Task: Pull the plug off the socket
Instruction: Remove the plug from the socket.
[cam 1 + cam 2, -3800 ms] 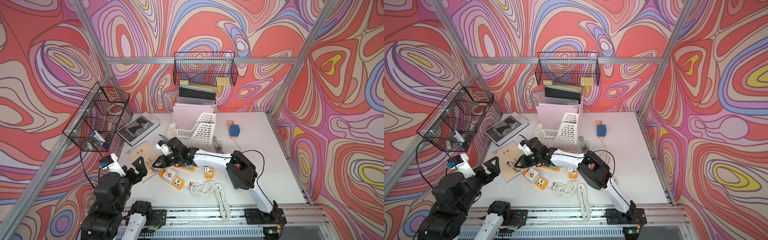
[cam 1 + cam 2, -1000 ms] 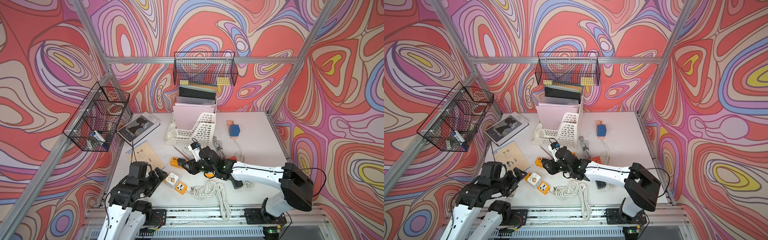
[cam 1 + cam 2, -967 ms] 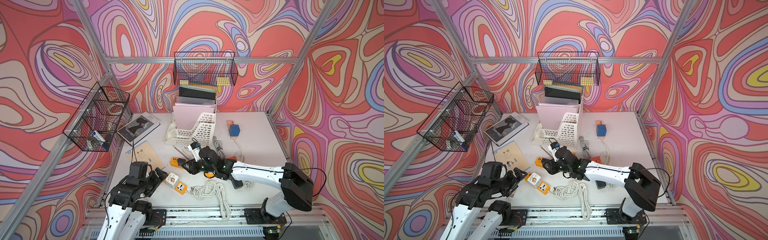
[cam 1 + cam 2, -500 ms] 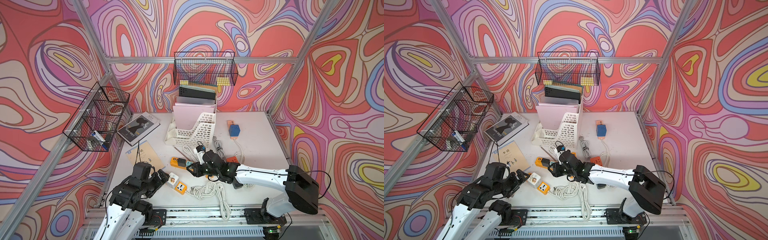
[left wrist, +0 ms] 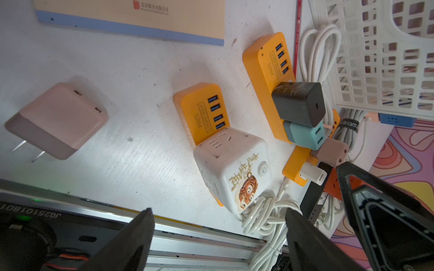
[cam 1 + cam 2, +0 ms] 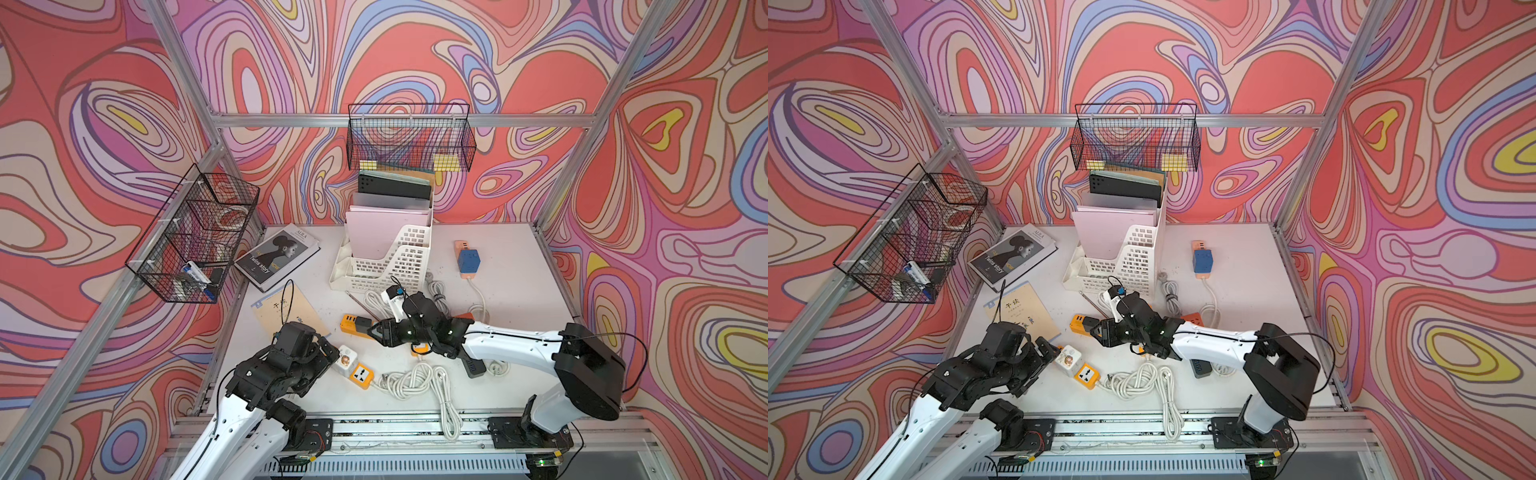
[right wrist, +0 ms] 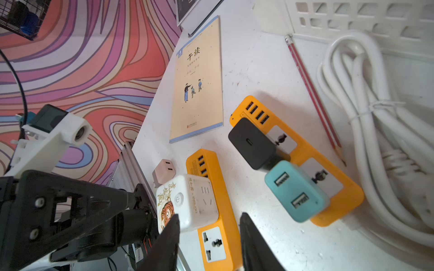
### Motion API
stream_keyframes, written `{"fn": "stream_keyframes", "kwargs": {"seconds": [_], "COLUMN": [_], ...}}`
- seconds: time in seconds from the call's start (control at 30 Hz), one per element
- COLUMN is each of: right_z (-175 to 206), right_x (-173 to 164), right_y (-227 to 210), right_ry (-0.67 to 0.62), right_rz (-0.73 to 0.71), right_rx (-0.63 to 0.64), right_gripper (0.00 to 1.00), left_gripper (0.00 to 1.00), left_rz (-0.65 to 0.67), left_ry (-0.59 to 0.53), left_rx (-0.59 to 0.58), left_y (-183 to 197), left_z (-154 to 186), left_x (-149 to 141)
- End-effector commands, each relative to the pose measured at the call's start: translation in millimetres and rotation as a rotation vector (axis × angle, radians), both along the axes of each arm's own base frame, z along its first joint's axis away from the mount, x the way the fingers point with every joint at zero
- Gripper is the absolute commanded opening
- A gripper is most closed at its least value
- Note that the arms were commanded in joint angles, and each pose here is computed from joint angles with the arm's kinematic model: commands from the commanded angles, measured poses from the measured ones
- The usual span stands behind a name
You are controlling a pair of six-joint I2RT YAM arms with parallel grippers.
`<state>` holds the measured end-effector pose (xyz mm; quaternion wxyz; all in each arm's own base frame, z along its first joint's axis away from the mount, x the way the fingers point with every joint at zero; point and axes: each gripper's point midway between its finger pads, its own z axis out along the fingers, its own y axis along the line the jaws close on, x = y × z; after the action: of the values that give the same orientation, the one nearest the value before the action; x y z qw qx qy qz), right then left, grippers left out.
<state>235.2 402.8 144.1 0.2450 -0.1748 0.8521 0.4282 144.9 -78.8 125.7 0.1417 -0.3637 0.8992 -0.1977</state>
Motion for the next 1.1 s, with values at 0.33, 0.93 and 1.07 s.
{"fn": "stream_keyframes", "kwargs": {"seconds": [0.33,0.93,1.07], "right_z": [-16.1,-13.4,-6.1], "right_x": [22.1,17.3,17.7], "right_y": [-4.1,-5.9,-6.8], "right_ry": [0.055,0.069,0.063], "right_rz": [0.053,0.055,0.050], "right_rx": [0.055,0.076,0.078], "right_gripper": [0.42,0.42,0.42], "left_gripper": [0.95,0.89,0.77], "left_rz": [0.094,0.068,0.054], "left_ry": [0.247,0.368,0.342], "left_rx": [0.127,0.225,0.221], "left_y": [-10.0,-35.2,-37.1], "left_z": [-19.2,-61.3,-59.6], "left_x": [17.5,30.8,36.2]}}
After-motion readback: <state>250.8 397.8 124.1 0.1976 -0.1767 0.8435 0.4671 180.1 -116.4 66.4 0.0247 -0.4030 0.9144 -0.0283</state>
